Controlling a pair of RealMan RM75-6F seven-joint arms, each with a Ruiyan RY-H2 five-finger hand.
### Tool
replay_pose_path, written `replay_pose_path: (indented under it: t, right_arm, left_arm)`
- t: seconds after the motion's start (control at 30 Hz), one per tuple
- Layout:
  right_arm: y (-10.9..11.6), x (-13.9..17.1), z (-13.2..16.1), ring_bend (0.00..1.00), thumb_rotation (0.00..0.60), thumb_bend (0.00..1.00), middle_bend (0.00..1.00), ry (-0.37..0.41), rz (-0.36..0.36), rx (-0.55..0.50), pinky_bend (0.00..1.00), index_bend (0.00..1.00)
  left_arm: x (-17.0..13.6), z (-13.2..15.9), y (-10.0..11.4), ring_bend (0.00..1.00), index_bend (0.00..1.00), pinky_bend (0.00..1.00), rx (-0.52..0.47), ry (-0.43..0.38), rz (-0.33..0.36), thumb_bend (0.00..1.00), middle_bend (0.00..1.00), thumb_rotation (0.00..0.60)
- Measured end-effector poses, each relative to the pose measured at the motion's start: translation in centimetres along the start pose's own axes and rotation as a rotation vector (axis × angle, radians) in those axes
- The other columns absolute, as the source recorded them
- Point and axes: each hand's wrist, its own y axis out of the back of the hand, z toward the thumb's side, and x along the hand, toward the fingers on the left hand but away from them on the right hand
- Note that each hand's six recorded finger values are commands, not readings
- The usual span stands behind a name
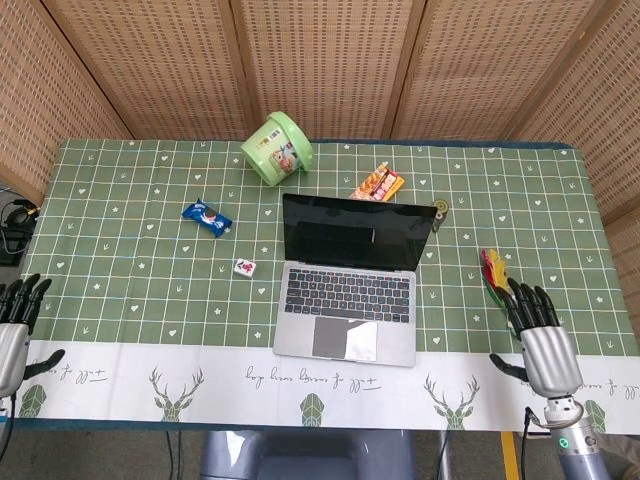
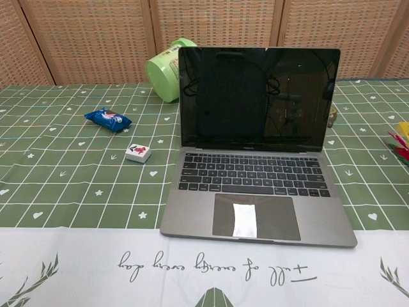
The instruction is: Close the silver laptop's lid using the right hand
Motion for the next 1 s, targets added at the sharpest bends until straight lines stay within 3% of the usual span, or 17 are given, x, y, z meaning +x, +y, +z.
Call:
replay_pose_path:
  t: [0.37, 0.73, 1.0]
  right_arm:
    - [-0.2, -1.5, 0.9, 0.00, 0.600, 0.27, 0.00, -0.007, 0.044, -0.261, 0.00, 0.00]
    - [1.0, -6.8, 2.6, 0.00, 0.600, 0.42, 0.00, -0.068, 0.100, -0.783, 0.00, 0.02]
    - [0.5, -11.6, 4.1, 0.00, 0.600, 0.42, 0.00, -0.149, 0.237, -1.140, 0.00, 0.01]
  left_arm:
    - [0.0, 0.0, 0.1, 0.00, 0.00, 0.00, 0.005, 0.001, 0.008, 0.00, 0.00, 0.600]
    - [0.3, -0.2, -0.2, 0.00, 0.00, 0.00, 0.005, 0.005, -0.004, 0.00, 0.00, 0.600]
    - [0.6, -0.4, 0.1, 0.00, 0.00, 0.00, 0.007, 0.015, 0.009, 0.00, 0.00, 0.600]
